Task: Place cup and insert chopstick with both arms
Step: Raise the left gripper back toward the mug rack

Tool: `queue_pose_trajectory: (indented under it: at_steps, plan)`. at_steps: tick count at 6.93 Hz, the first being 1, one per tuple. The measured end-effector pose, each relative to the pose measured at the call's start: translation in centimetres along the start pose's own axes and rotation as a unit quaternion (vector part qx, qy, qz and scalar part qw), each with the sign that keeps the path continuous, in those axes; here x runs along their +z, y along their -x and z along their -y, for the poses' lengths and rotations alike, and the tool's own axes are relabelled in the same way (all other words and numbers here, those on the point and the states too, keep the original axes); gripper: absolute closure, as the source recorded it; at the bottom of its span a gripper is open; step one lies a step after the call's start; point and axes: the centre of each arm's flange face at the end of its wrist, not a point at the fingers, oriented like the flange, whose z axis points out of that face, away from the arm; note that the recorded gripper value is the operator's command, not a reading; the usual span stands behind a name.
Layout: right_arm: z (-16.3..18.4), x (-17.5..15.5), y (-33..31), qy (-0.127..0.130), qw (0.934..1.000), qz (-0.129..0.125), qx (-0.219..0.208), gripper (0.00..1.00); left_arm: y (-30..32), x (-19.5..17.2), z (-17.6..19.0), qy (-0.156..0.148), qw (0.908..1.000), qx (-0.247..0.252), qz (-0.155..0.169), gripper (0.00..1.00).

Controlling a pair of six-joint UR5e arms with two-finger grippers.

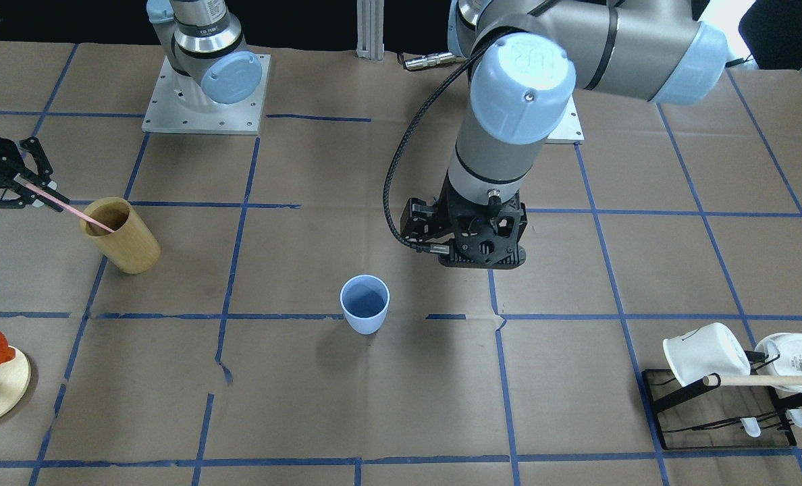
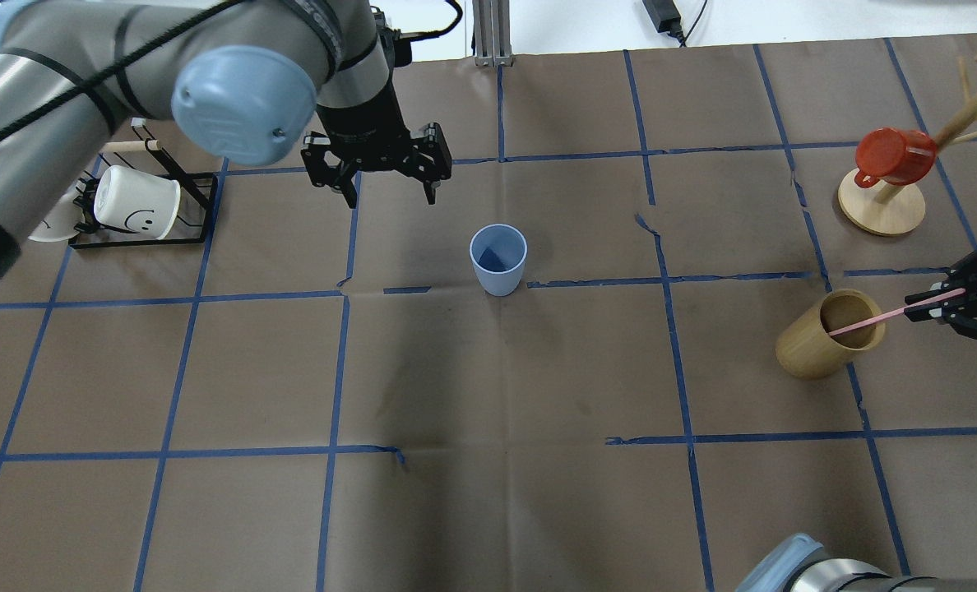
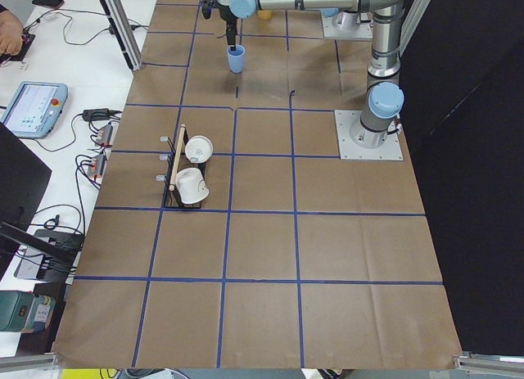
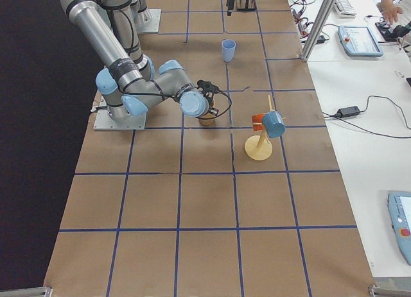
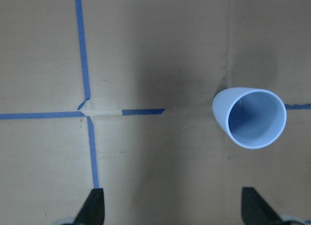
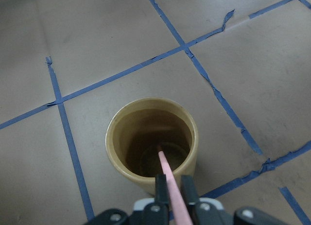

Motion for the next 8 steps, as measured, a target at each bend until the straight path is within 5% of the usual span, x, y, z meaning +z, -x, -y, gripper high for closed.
queue_pose_trajectory:
  at_steps: [4,8]
  plan:
    - [0.2,-0.9,0.1,0.021,0.9996,0.000,0.018,0.92,7.2,-5.2,-4.1,0.011,0.9996,0.011,0.024,0.00]
    - [2.3,-4.7,-1.0,0.029,0.9979,-0.038,0.045,0.93,8.9,-7.8,-5.3,-0.045,0.9985,-0.001,0.031,0.00]
